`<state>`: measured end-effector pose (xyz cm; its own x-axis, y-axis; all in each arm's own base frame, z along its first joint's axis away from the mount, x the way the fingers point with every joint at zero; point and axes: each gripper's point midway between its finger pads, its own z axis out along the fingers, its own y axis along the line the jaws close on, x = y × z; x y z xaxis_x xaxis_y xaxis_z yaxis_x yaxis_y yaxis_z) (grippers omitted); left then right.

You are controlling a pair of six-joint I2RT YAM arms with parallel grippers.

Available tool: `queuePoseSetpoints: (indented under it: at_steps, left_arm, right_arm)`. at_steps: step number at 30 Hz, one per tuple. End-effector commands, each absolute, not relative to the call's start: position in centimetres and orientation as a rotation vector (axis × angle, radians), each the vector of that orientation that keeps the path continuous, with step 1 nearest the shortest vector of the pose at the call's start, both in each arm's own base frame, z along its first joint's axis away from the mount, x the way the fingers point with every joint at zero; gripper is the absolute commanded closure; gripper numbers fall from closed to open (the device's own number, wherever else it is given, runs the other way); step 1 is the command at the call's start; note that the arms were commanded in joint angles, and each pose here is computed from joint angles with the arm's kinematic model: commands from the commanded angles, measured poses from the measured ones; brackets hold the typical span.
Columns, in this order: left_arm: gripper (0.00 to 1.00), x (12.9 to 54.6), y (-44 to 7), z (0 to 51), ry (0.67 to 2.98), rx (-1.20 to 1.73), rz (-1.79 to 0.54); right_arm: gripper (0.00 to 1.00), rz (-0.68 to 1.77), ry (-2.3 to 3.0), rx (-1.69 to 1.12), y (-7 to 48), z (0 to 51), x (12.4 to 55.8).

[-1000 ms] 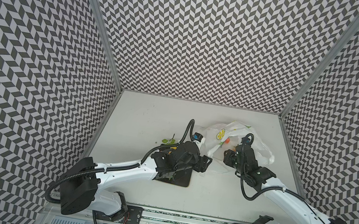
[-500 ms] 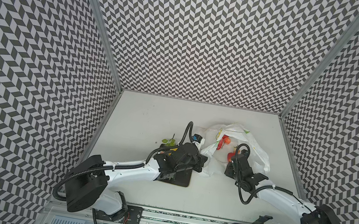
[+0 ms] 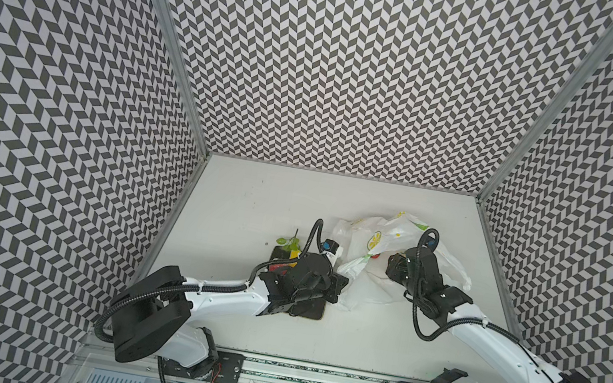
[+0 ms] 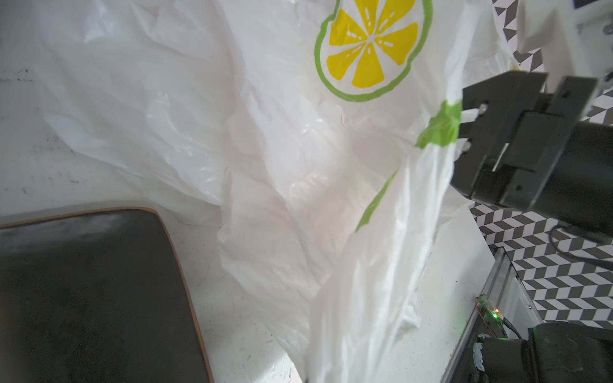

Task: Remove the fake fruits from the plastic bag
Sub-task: 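Move the right gripper back into the bag while the left gripper holds the bag, then lower the right gripper onto a red mango-shaped fruit and grasp it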

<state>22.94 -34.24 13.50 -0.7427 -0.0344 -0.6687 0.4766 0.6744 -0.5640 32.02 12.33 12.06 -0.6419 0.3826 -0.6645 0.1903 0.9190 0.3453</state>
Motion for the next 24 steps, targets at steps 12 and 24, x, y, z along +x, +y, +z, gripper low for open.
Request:
queuePoseSetpoints:
  at_steps: [12, 24]
  left_arm:
    - [1.00, 23.4, -34.1, 15.7, 2.152, 0.307, -1.042]
    - [1.00, 24.2, -32.7, 15.8, 2.155, 0.271, -1.012]
  right_arm:
    - [0.41, -0.041, 2.355, 0.250, 10.8, 7.8, 35.8]
    - [0.30, -0.144, 2.497, 0.103, 10.3, 4.6, 35.5]
